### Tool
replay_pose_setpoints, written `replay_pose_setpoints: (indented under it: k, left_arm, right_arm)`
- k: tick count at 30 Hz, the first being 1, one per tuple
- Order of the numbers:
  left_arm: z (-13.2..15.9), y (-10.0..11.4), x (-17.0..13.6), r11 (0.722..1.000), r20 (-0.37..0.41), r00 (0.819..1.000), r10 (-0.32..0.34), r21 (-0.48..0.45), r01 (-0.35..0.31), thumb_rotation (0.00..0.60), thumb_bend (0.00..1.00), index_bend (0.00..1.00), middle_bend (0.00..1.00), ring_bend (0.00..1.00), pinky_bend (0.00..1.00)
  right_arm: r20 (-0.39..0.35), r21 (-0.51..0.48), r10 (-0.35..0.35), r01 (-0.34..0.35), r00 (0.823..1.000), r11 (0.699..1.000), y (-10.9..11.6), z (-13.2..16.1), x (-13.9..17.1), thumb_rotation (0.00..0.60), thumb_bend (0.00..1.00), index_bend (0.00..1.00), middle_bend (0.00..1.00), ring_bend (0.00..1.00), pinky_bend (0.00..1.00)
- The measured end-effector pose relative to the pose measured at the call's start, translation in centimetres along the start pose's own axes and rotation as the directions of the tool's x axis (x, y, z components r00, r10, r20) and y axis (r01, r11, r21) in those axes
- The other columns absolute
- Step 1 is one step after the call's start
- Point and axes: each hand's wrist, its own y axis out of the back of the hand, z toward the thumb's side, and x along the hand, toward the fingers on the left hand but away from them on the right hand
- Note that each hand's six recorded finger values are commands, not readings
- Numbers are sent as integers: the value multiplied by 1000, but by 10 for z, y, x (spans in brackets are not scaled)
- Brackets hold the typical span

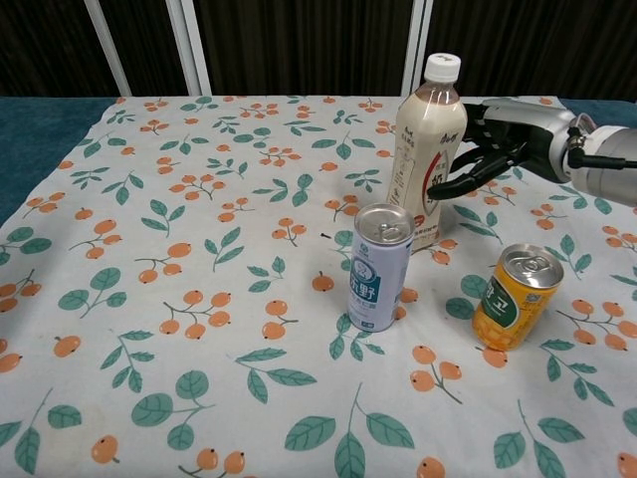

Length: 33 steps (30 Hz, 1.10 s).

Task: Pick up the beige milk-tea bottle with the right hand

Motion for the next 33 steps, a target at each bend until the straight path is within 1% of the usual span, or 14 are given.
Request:
replay_pose_setpoints:
  k: [2, 4, 8, 11, 13, 15, 18, 25, 28, 31, 33]
  left_arm:
    - [0, 0, 0, 1000, -1, 1000, 0, 0, 0, 600, 476, 147, 0, 34, 6]
    - [0, 0, 0, 1000, -2, 1000, -1, 0, 1, 600, 476, 147, 0, 34, 6]
    - [0, -1, 1, 1000, -2, 1000, -4, 1, 4, 600, 476, 147, 0, 34, 6]
    - [0, -1, 1, 1000, -4, 1000, -4, 1, 4, 600, 476, 147, 0, 34, 6]
    - [-1, -1, 1, 1000, -6, 1000, -6, 0, 6, 600, 476, 147, 0, 34, 6]
    - [-1, -1, 1, 1000, -8, 1000, -10, 1, 10, 600, 476, 147, 0, 34, 6]
    - [-1, -1, 1, 1000, -9, 1000, -12, 1, 12, 600, 476, 147, 0, 34, 6]
    - [-2, -3, 1, 1000, -16, 999, -29, 3, 29, 600, 476, 146, 0, 34, 44]
    - [-1, -2, 1, 1000, -15, 1000, -24, 5, 24, 600, 476, 147, 0, 34, 44]
    - [-2, -2, 1, 1000, -16, 1000, -20, 5, 20, 600, 476, 146, 0, 34, 45]
    - [-2, -2, 1, 1000, -16, 1000, -19, 5, 19, 600, 476, 146, 0, 34, 45]
  right_arm:
    - [2, -3, -1, 1, 1000, 1000, -2, 1, -4, 600, 201, 29, 125, 139, 198]
    - [3, -4, 0, 0, 1000, 1000, -5, 2, -7, 600, 217, 59, 167, 181, 198]
    - [12, 1, 10, -10, 1000, 1000, -9, 1, -10, 600, 247, 105, 227, 222, 220]
    - [23, 4, 27, -27, 999, 1000, -13, 0, -12, 600, 309, 196, 297, 278, 255]
    - [19, 6, 18, -18, 1000, 1000, -14, 1, -13, 600, 382, 294, 359, 322, 286]
    - [12, 10, -1, 1, 1000, 1000, -13, 3, -13, 600, 441, 336, 382, 333, 295]
    - [13, 13, -2, 2, 1000, 1000, -15, 4, -12, 600, 468, 347, 386, 334, 295]
    - [18, 4, 0, 0, 1000, 1000, -10, 4, -7, 600, 469, 392, 420, 360, 296]
    - [12, 1, -5, 5, 1000, 1000, -4, 6, -3, 600, 469, 392, 420, 361, 304]
    - [-3, -6, -24, 24, 1000, 1000, 5, 10, 1, 600, 470, 392, 419, 361, 313]
    - [-15, -12, -44, 44, 999, 999, 15, 14, 5, 600, 470, 392, 418, 361, 313]
